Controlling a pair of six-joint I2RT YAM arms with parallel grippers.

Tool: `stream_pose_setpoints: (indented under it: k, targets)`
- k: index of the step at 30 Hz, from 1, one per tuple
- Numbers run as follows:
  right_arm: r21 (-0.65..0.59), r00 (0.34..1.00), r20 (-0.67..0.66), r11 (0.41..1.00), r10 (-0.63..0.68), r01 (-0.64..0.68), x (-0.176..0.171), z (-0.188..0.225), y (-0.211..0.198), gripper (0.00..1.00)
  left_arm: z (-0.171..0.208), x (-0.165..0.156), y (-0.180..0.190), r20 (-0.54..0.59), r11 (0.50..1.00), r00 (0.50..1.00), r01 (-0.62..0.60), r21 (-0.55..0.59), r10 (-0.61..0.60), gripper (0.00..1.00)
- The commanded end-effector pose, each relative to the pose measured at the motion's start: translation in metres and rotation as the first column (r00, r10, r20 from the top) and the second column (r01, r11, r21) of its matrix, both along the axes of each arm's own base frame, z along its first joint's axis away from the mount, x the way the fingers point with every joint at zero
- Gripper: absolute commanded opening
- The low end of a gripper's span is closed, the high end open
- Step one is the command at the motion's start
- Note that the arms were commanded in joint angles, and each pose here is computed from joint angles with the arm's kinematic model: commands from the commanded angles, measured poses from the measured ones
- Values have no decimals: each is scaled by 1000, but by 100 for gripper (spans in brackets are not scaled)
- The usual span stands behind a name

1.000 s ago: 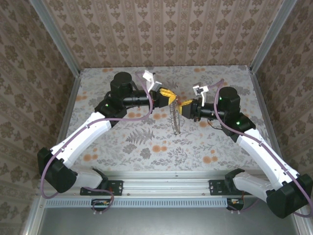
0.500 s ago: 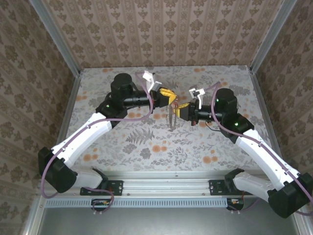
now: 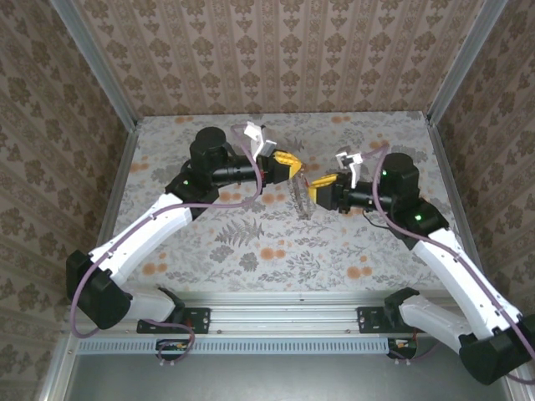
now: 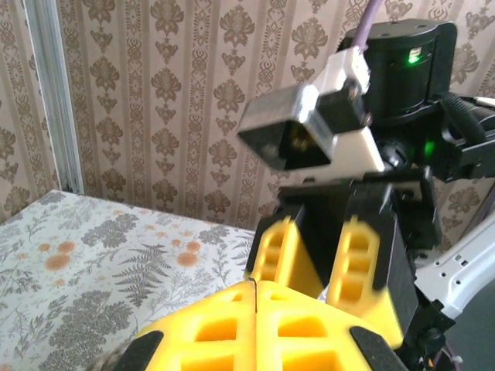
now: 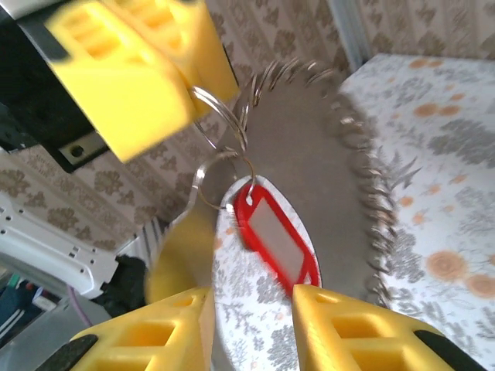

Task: Put the keys on the keyring

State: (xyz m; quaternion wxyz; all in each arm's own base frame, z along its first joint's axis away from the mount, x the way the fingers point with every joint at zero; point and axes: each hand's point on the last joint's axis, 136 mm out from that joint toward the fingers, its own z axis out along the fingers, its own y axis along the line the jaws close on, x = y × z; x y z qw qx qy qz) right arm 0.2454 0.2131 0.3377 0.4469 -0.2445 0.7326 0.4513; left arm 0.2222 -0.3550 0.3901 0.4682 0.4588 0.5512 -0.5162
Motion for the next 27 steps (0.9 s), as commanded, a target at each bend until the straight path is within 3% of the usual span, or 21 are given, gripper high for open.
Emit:
stream_pose_setpoints:
  k: [1,15,27]
  targets:
    - [10,999,16,999,-48,47,-4,6,-15,34,16,-6,3,40,998,999,12,-62,-10,0]
    - [209,997,70,978,-23,8,27,51,-6,36,21,-7,-2,32,993,998,51,-110,-48,0]
    - [239,998,56,970,42,-54,28,52,7,37,23,-7,-3,28,992,998,58,-108,-55,0]
